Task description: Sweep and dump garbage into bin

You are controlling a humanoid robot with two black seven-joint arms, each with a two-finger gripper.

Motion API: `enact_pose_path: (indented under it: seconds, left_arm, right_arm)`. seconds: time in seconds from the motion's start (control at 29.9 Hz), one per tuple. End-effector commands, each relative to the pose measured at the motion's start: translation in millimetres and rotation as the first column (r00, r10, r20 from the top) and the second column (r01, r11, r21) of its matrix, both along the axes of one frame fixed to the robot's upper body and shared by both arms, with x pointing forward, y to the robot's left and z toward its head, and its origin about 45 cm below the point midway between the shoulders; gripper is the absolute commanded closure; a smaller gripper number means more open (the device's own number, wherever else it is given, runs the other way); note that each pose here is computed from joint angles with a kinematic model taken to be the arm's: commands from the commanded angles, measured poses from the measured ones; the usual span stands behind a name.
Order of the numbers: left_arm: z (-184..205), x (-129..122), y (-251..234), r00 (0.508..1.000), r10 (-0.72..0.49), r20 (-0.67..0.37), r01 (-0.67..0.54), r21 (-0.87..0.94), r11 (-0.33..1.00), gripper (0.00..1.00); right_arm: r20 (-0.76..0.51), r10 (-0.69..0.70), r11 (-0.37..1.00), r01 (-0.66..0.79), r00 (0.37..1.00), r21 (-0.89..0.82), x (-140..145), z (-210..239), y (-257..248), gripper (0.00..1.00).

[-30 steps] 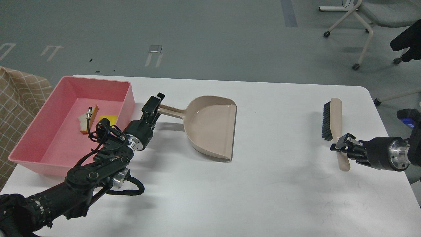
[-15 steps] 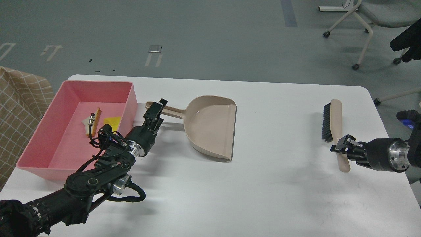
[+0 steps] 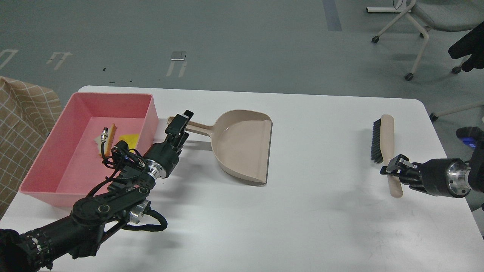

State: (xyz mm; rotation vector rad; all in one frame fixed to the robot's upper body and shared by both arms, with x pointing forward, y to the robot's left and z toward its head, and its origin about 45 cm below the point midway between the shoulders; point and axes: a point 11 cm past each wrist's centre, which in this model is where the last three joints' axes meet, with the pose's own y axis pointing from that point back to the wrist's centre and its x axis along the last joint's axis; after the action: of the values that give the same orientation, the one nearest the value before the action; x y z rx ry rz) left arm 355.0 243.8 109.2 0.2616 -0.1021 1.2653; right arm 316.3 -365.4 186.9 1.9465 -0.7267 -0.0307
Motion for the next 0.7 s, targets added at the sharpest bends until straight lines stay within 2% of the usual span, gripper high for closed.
enact_pose_path:
  seconds: [0.0, 0.07, 0.37, 0.5, 0.57, 0.64, 0.67]
  left_arm:
    - [5, -1, 1, 1.0, -0.009, 0.007, 0.009, -0.003, 1.0, 0.03]
    - [6, -3, 1, 1.0, -0.015, 0.008, 0.015, -0.007, 1.0, 0.03]
    - [-1, -12, 4, 1.0, -0.012, -0.015, 0.012, -0.009, 1.0, 0.03]
    - [0, -13, 1, 1.0, -0.018, -0.012, 0.017, -0.016, 1.0, 0.03]
    - [0, -13, 1, 1.0, -0.018, -0.012, 0.017, -0.016, 1.0, 0.03]
    - [1, -13, 1, 1.0, -0.015, -0.01, 0.015, -0.015, 1.0, 0.03]
    - [1, -13, 1, 1.0, -0.015, -0.01, 0.015, -0.015, 1.0, 0.03]
  right_arm:
    - [-0.002, 0.003, 1.0, -0.003, 1.0, 0.005, 0, -1, 3, 0.86]
    - [-0.003, 0.002, 1.0, -0.002, 1.0, 0.009, 1, -3, 4, 0.81]
    - [-0.006, 0.002, 1.0, -0.002, 1.0, 0.009, 1, -4, 5, 0.78]
    - [-0.007, 0.003, 1.0, -0.002, 1.0, 0.01, 1, -4, 6, 0.61]
    - [-0.007, 0.003, 1.0, -0.002, 1.0, 0.01, 1, -4, 6, 0.57]
    - [-0.006, 0.002, 1.0, -0.002, 1.0, 0.012, 2, -3, 6, 0.44]
    - [-0.006, 0.002, 1.0, -0.002, 1.0, 0.013, 2, -3, 6, 0.43]
